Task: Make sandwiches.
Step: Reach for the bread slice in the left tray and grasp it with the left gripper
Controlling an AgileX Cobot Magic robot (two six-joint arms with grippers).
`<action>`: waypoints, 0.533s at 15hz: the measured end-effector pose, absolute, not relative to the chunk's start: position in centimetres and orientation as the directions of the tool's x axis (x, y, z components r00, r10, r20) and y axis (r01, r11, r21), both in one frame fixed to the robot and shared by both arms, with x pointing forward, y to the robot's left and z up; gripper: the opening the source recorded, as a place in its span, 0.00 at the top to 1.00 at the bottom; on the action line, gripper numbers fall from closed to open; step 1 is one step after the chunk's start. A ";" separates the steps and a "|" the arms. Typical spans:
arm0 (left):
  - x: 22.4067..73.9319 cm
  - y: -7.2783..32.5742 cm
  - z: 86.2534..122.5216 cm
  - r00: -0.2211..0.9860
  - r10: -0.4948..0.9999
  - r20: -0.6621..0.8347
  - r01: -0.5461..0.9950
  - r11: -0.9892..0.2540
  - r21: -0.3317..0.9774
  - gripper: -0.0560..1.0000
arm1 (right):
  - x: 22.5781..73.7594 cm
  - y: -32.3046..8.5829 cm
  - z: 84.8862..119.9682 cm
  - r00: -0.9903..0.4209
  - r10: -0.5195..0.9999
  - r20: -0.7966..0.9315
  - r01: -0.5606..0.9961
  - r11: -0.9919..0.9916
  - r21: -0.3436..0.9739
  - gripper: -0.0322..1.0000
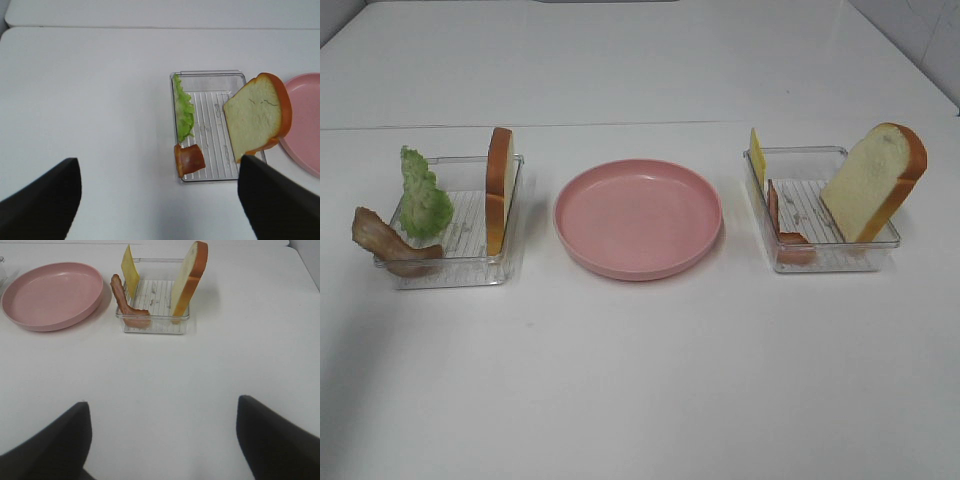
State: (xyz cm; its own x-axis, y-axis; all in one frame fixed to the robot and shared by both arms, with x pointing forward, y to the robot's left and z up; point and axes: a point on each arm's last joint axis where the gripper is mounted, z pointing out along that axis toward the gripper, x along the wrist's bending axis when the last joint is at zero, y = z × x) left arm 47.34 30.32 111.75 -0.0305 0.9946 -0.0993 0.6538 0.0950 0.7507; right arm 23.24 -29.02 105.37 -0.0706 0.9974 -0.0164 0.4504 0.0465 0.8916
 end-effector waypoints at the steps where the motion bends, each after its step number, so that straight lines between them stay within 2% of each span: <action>1: 49.3 30.2 111.8 -0.031 0.993 -0.118 0.702 0.106 0.705 0.19 | 23.2 -29.0 105.4 -0.071 0.997 -0.016 0.450 0.047 0.892 0.23; 4: 53.0 29.6 111.6 -0.016 0.990 -0.140 0.807 0.096 0.583 0.19 | 23.2 -29.0 105.4 -0.071 0.997 -0.016 0.450 0.047 0.892 0.23; 8: 58.1 26.6 110.5 0.072 0.987 -0.144 0.902 -0.002 0.433 0.19 | 23.2 -29.0 105.4 -0.071 0.997 -0.016 0.450 0.047 0.892 0.23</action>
State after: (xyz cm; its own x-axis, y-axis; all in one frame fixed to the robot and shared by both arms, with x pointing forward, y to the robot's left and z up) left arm 58.07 26.65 110.52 0.0715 0.9870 -0.1437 0.9016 -0.0023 0.4326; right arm 23.24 -29.02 105.37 -0.0706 0.9974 -0.0164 0.4504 0.0465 0.8916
